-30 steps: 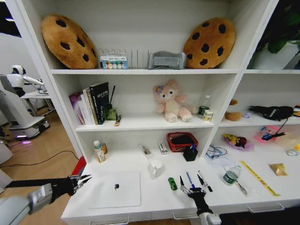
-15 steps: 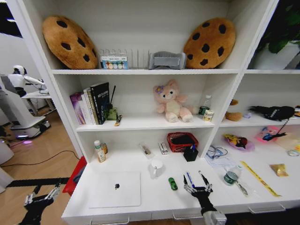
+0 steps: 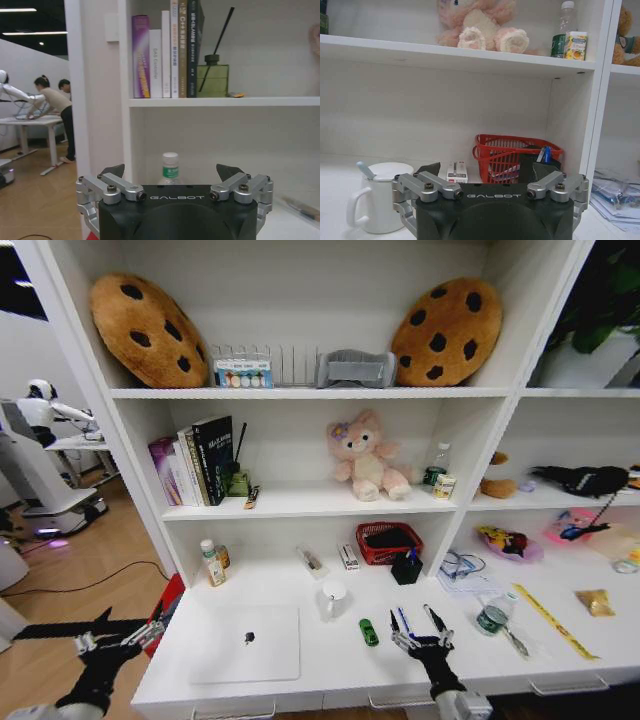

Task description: Organize the objects on the table.

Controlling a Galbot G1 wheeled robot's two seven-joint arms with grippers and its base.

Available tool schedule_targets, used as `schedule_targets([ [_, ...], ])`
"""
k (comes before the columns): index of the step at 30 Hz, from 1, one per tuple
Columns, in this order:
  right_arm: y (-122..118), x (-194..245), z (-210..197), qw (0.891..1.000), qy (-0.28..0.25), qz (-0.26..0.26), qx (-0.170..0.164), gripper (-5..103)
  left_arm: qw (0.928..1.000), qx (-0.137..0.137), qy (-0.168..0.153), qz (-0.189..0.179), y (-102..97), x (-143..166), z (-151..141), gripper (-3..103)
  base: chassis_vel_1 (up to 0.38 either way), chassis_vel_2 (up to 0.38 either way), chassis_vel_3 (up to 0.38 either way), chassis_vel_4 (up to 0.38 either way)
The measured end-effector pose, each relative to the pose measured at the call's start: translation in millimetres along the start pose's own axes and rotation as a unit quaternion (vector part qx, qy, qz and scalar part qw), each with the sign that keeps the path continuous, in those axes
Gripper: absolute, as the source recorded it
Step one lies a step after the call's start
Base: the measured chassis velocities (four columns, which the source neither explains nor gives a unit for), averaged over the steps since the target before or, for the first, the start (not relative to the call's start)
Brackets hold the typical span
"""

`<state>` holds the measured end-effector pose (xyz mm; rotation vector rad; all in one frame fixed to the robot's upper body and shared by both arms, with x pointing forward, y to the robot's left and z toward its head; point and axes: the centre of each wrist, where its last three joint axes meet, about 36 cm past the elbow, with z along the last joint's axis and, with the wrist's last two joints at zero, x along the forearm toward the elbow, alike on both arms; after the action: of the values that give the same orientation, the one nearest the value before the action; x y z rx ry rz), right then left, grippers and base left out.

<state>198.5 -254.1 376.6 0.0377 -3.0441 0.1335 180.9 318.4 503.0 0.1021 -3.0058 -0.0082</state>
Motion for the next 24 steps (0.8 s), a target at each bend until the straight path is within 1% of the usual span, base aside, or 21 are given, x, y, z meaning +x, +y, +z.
schedule_targets([
  [2,4,3,-1,1.0,-0.001,-0.003,0.003,100,0.9999,0.003,0.003,0.015,-6.1,-2,2,100,0.0,0.0,0.0,0.0],
  [3,4,3,-1,1.0,-0.001,-0.003,0.003,100,0.9999,0.003,0.003,0.015,-6.1,-2,2,100,0.0,0.0,0.0,0.0],
  [6,4,6,-3,1.0,0.001,-0.008,0.007,100,0.9994,0.017,0.012,0.027,-14.2,-7,9,100,0.0,0.0,0.0,0.0],
  [7,4,6,-3,1.0,0.001,-0.008,0.009,100,0.9993,0.018,0.016,0.029,-16.2,-8,12,100,0.0,0.0,0.0,0.0],
  [8,4,5,-2,1.0,-0.001,-0.008,0.011,100,0.9991,0.011,0.023,0.035,-18.8,-10,17,100,0.0,0.0,0.0,0.0],
  [9,4,4,-1,1.0,-0.002,-0.008,0.012,100,0.9989,-0.003,0.026,0.04,-19.1,-11,21,100,0.0,0.0,0.0,0.0],
  [10,4,4,-1,1.0,-0.002,-0.008,0.012,100,0.9989,-0.003,0.026,0.04,-19.1,-11,21,100,0.0,0.0,0.0,0.0],
  [11,4,3,-2,1.0,-0.005,-0.008,0.012,100,0.9983,-0.025,0.024,0.046,-18.1,-11,25,100,0.0,0.0,0.0,0.0],
  [12,4,3,-5,1.0,-0.008,-0.008,0.012,100,0.9979,-0.035,0.022,0.049,-17.5,-11,26,100,0.0,0.0,0.0,0.0],
  [19,2,2,-11,1.0,-0.004,-0.012,0.009,100,0.9982,-0.044,0.011,0.04,-11.3,-11,21,100,0.0,0.0,0.0,0.0],
  [21,1,0,-11,1.0,-0.003,-0.012,0.008,100,0.9984,-0.042,0.01,0.037,-9.7,-12,20,100,0.0,0.0,0.0,0.0],
  [24,-3,-3,-10,1.0,0.003,-0.014,0.008,100,0.999,-0.026,0.014,0.032,-10.8,-11,20,100,0.0,0.0,0.0,0.0],
])
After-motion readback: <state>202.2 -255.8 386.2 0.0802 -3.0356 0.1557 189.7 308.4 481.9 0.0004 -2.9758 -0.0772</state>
